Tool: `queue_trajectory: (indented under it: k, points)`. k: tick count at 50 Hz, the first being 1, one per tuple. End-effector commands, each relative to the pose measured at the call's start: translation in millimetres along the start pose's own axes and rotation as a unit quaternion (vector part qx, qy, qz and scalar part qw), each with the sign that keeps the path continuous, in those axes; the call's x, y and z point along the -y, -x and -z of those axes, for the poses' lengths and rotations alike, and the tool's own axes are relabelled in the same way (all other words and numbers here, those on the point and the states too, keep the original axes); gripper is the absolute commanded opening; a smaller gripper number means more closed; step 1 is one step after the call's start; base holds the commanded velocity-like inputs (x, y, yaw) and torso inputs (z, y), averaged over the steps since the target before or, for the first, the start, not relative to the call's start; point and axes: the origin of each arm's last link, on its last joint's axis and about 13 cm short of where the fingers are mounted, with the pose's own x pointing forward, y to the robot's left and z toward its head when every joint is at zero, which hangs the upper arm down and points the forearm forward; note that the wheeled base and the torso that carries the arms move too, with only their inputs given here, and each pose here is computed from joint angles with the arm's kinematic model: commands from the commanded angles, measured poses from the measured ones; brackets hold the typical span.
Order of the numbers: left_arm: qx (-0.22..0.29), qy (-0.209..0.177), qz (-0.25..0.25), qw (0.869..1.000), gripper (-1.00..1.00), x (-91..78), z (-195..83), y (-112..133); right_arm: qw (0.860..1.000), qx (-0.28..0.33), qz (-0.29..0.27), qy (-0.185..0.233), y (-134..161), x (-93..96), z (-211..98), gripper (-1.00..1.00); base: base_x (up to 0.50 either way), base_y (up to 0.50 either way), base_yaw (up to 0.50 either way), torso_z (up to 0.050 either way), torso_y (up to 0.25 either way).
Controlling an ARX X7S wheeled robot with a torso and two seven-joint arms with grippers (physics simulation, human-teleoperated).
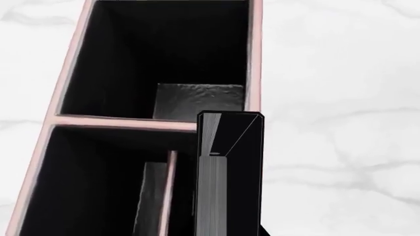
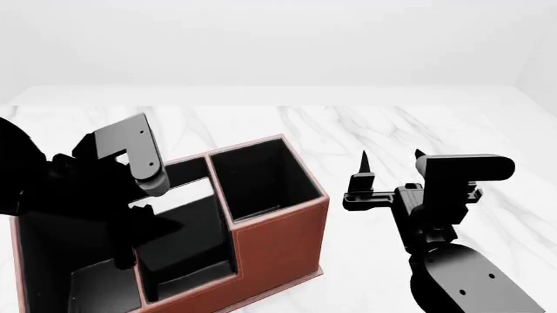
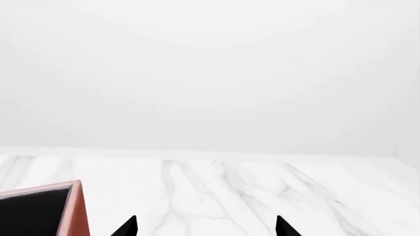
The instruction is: Pick up the book and place it in the back compartment of the caddy.
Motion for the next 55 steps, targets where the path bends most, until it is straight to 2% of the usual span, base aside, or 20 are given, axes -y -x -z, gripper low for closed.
queue_trajectory:
  k: [1,7,33,55]
  points:
    - [0.005,-0.005,-0.01,1.0,-1.0,-5.2,-0.8,-2.9,1.0,0.0,0.001,-0.001,-0.1,0.5,-0.3,1.0,0.0,0.0,0.0,0.0,0.0]
    - [0.004,-0.005,-0.006,1.0,-1.0,-11.0,8.1,-16.6,1.0,-0.001,0.002,-0.001,-0.4,0.8,0.6,1.0,0.0,0.0,0.0,0.0,0.002]
    - [0.01,0.002,0.013,1.0,-1.0,-22.7,28.2,-48.0,1.0,0.002,0.004,-0.001,1.6,1.1,-1.8,1.0,0.0,0.0,0.0,0.0,0.001]
    - [0.013,0.022,0.032,0.999,-1.0,-30.4,53.6,-77.7,1.0,0.004,0.004,-0.001,2.1,0.2,-2.9,1.0,0.0,0.0,0.0,0.0,0.001]
